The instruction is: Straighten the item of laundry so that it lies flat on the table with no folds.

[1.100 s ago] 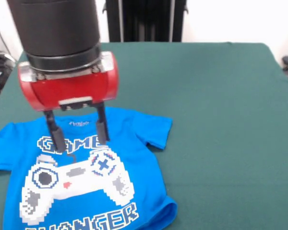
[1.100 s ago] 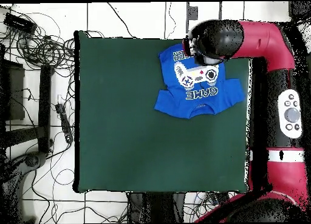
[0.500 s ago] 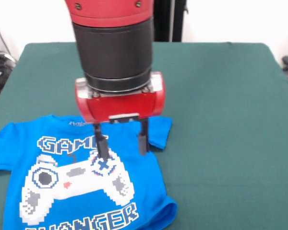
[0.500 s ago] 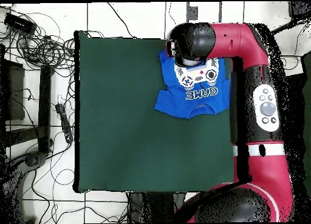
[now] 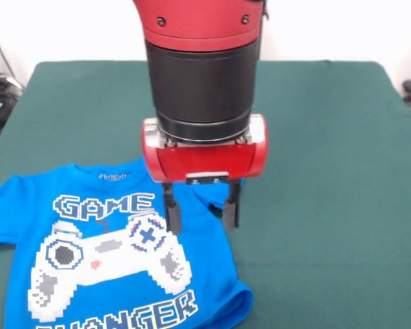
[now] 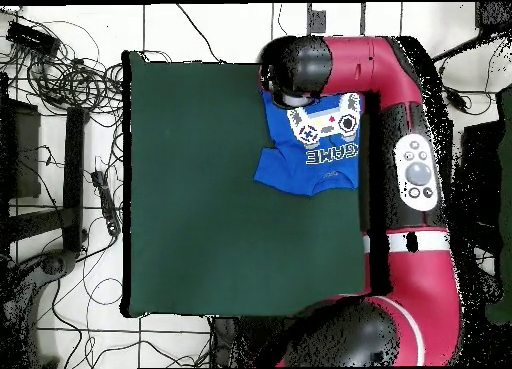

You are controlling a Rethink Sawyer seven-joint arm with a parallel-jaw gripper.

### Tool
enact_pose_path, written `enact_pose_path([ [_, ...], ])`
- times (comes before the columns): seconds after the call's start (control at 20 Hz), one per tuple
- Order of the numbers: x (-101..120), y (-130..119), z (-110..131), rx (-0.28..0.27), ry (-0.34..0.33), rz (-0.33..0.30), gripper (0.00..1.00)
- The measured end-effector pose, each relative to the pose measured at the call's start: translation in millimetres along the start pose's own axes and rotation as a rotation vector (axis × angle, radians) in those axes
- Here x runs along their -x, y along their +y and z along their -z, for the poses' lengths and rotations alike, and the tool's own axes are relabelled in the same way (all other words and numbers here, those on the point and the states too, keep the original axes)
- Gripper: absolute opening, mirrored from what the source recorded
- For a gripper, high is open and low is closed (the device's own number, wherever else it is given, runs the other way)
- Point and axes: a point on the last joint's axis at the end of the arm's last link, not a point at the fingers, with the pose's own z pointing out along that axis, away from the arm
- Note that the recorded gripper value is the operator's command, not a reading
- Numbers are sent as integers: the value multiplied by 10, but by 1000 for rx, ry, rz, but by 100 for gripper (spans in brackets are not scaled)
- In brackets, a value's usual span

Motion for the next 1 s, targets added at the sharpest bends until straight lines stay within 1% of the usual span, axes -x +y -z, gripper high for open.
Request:
enact_pose_path([
  [0.15,27,40,-40,2,0,-26,100],
  [0.3,45,77,-141,-2,6,-55,100],
  [0.55,92,115,-267,-15,1,-65,100],
  [0.85,150,157,-487,-12,-4,-92,100],
  [0.95,152,171,-588,-10,-3,-102,100],
  [1.0,147,195,-693,-9,0,-110,100],
])
